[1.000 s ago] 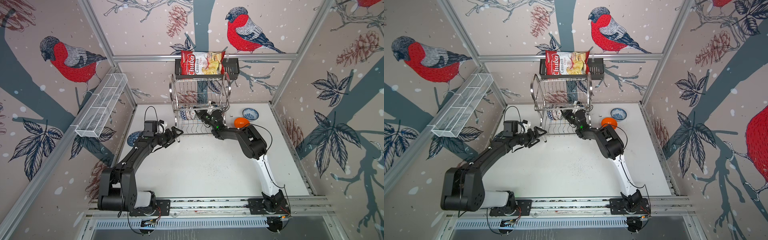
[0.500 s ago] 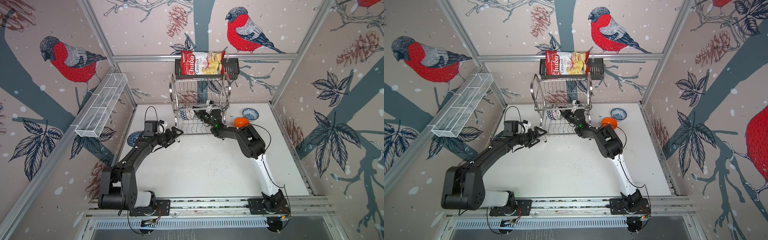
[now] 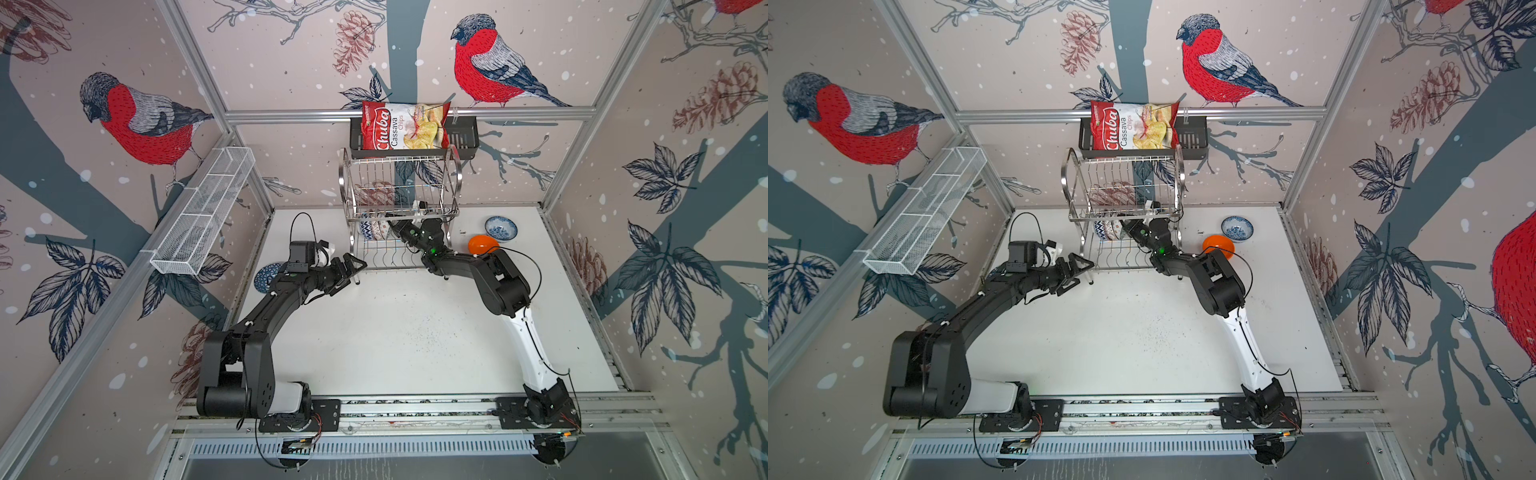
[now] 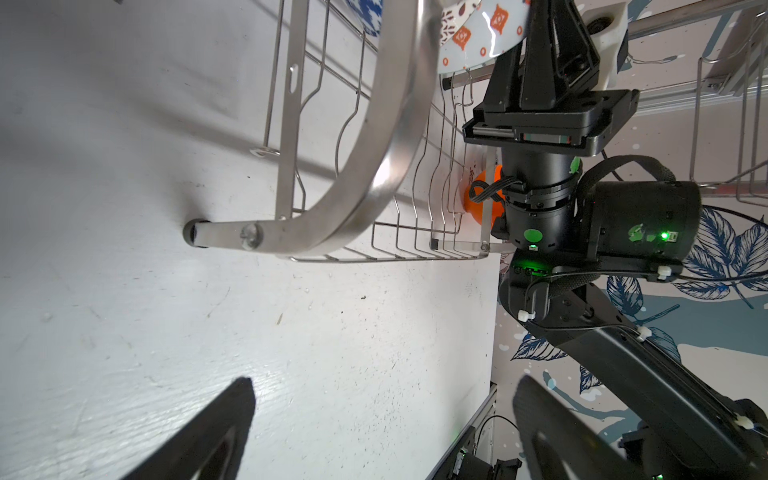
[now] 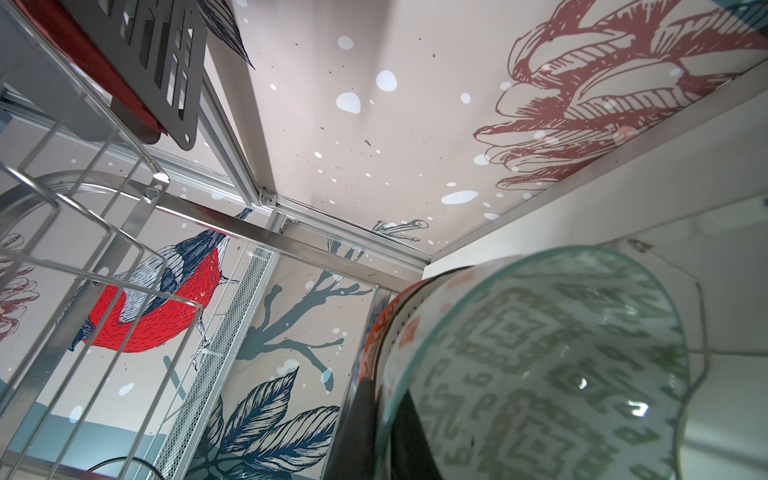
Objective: Load the bowls into the dish rack
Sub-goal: 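Push the green-patterned bowl upright against the maroon-patterned bowl with the right gripper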
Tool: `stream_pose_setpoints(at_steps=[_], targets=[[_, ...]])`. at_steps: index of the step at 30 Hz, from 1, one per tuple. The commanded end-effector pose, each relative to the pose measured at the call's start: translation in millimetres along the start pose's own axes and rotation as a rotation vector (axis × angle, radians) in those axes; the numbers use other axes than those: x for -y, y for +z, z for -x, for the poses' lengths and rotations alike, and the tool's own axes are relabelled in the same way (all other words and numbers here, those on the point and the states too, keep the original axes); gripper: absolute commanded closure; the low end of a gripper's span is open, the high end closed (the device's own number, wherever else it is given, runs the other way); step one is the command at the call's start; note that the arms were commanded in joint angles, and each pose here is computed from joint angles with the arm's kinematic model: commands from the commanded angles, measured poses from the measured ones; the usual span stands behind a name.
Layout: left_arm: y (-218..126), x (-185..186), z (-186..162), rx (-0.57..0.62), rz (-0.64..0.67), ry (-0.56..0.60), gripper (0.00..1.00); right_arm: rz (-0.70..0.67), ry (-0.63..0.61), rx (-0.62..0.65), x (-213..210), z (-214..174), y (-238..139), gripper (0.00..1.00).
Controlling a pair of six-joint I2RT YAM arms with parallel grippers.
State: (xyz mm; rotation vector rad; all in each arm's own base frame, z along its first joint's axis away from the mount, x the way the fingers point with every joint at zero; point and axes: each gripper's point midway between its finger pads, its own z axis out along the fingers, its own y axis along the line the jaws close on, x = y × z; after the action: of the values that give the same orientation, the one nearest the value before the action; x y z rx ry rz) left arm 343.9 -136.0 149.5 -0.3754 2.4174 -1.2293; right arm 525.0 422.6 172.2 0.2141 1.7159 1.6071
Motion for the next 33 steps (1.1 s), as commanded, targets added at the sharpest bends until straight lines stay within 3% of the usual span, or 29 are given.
stream_pose_setpoints(at_steps=[1,33], targets=[[0.0,3.6,2.1,0.003,-0.012,0.023,0.03,0.002,-0.020,-0.012,-1.2,-0.3,1.0,0.97],[0.0,2.8,0.6,0.001,-0.010,0.017,0.03,-0.013,-0.035,-0.052,-5.6,1.5,-2.1,0.84]])
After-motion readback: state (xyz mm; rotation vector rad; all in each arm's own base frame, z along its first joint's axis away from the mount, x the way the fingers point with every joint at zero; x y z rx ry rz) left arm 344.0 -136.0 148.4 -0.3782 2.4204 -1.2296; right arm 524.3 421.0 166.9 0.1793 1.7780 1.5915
